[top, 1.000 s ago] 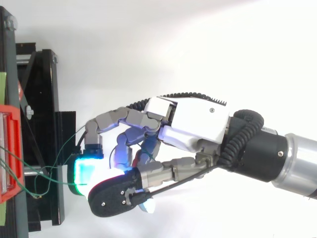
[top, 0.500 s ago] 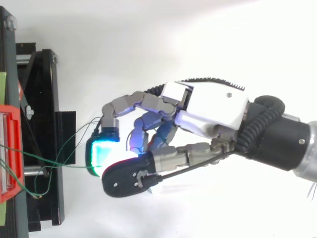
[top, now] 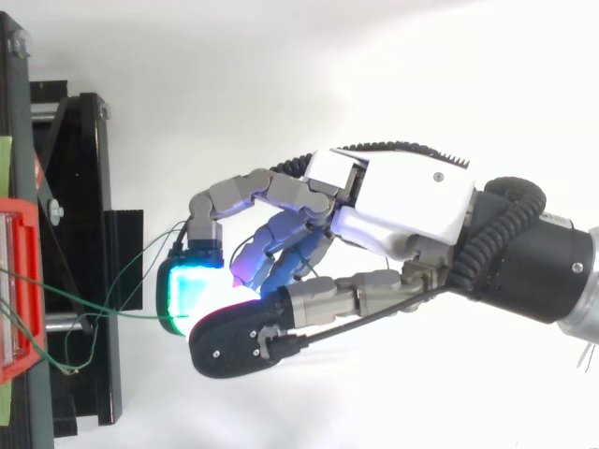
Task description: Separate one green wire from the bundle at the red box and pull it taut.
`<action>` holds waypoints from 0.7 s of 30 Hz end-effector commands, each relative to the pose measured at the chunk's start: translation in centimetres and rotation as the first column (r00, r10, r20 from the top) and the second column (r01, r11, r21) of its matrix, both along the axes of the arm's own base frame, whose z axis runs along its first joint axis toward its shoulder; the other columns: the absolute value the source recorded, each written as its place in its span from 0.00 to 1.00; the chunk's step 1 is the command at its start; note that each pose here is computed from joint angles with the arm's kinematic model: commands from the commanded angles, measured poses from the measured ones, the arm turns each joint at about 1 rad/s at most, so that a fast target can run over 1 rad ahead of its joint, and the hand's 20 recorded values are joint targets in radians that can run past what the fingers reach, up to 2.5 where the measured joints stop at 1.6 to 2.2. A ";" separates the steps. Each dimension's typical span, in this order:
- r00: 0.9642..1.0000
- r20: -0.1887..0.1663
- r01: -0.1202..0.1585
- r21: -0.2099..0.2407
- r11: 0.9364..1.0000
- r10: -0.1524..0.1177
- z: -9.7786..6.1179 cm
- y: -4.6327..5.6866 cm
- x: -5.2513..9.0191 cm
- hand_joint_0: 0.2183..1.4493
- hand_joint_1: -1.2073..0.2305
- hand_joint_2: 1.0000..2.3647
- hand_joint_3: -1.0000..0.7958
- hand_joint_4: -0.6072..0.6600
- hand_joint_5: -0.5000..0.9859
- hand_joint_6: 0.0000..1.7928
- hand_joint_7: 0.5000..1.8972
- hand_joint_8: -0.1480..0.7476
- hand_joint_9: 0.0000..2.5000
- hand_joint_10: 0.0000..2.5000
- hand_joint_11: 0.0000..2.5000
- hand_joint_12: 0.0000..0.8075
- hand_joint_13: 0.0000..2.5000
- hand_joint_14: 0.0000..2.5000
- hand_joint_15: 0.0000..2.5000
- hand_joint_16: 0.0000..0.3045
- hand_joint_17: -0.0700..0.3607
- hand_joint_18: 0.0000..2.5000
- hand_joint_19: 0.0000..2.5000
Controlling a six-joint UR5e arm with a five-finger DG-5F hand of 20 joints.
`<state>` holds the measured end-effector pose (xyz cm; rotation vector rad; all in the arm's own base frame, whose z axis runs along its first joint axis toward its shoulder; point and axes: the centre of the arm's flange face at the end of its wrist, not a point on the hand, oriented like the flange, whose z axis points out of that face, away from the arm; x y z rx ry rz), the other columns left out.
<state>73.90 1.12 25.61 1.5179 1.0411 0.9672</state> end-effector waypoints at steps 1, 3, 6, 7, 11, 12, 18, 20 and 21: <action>1.000 0.015 -0.003 0.003 1.000 0.003 0.0 0.4 0.2 0.32 0.28 0.01 0.50 0.39 0.28 0.47 0.48 0.43 0.34 0.19 0.47 0.57 0.46 0.01 0.32 0.19 0.46 0.40 0.19; 1.000 0.016 -0.006 0.004 1.000 0.006 0.1 0.5 0.2 0.32 0.28 0.01 0.50 0.39 0.28 0.47 0.47 0.43 0.35 0.15 0.48 0.57 0.46 0.01 0.32 0.19 0.46 0.40 0.19; 1.000 0.015 -0.006 0.003 1.000 0.006 0.0 0.5 0.2 0.32 0.28 0.01 0.50 0.40 0.28 0.47 0.48 0.43 0.36 0.12 0.49 0.57 0.46 0.01 0.32 0.19 0.46 0.40 0.20; 1.000 0.015 -0.006 0.003 1.000 0.006 0.0 0.5 0.2 0.32 0.28 0.01 0.50 0.40 0.28 0.47 0.48 0.43 0.36 0.12 0.50 0.57 0.46 0.01 0.32 0.19 0.46 0.40 0.20; 1.000 0.015 -0.006 0.003 1.000 0.006 0.0 0.5 0.2 0.32 0.28 0.01 0.50 0.40 0.28 0.47 0.48 0.44 0.37 0.07 0.51 0.57 0.46 0.01 0.32 0.19 0.46 0.40 0.20; 1.000 0.016 -0.006 0.004 1.000 0.006 0.1 0.5 0.2 0.32 0.28 0.01 0.51 0.40 0.29 0.47 0.48 0.44 0.38 0.07 0.51 0.57 0.46 0.01 0.32 0.19 0.46 0.40 0.20; 1.000 0.013 -0.006 0.003 1.000 0.006 0.0 0.5 0.1 0.32 0.28 0.01 0.51 0.40 0.29 0.47 0.48 0.44 0.39 0.05 0.52 0.57 0.45 0.01 0.32 0.19 0.46 0.40 0.21; 1.000 0.016 -0.006 0.004 1.000 0.006 0.1 0.5 0.2 0.32 0.28 0.01 0.51 0.40 0.29 0.47 0.48 0.44 0.39 0.05 0.53 0.57 0.45 0.01 0.32 0.19 0.46 0.40 0.21; 1.000 0.013 -0.007 0.003 1.000 0.007 0.0 0.6 0.1 0.32 0.28 0.01 0.51 0.40 0.29 0.47 0.48 0.44 0.40 0.04 0.53 0.57 0.45 0.01 0.32 0.19 0.46 0.40 0.21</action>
